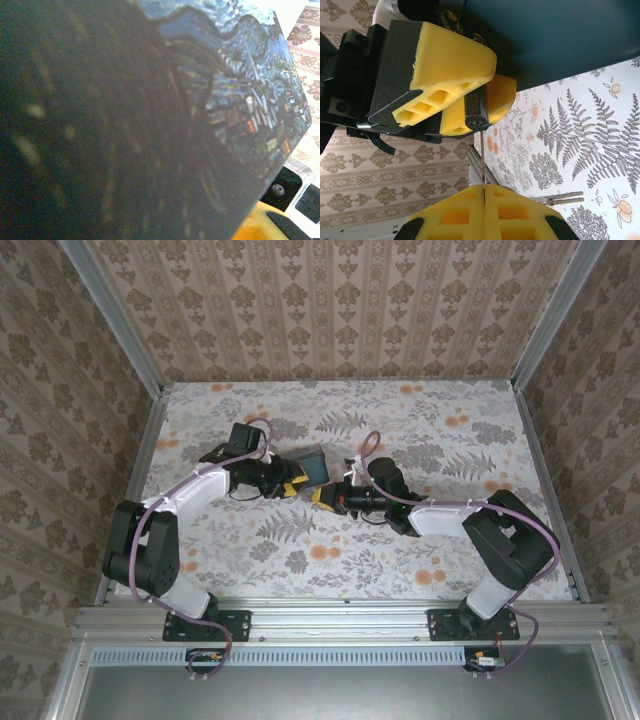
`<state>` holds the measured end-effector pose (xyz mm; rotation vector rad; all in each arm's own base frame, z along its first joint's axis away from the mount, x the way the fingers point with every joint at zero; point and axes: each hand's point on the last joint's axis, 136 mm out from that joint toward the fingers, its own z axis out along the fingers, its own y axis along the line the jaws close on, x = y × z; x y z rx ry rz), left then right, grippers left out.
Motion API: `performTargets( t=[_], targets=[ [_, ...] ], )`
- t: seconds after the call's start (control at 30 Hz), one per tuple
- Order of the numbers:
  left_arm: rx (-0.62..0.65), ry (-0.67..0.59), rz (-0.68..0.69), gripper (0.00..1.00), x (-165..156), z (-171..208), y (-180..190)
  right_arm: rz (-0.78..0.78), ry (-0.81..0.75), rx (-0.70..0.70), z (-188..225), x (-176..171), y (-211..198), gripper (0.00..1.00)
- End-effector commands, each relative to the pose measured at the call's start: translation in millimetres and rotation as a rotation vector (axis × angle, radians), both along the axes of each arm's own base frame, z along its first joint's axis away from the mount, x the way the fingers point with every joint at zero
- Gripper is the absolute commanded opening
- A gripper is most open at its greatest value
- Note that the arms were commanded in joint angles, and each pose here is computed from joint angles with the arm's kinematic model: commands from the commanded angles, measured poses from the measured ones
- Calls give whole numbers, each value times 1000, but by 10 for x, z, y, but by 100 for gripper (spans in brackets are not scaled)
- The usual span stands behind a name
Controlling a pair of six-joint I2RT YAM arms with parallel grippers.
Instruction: Unlock a padlock with a key
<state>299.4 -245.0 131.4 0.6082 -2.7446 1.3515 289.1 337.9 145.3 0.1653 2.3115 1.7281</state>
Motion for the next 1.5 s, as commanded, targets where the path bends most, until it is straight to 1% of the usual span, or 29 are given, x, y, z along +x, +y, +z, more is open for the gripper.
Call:
performTargets(
  t=[0.0, 0.97, 1.47],
  targets=[
    [-33, -51, -19, 0, -17, 185, -39, -7, -50, 2, 143, 49, 28, 0],
    [-30, -46, -20, 0, -22, 171, -54, -10, -111, -1, 288, 60, 18, 0],
    [-38, -48, -8, 0, 5, 200, -50, 9, -84, -30, 150, 35, 39, 0]
  ],
)
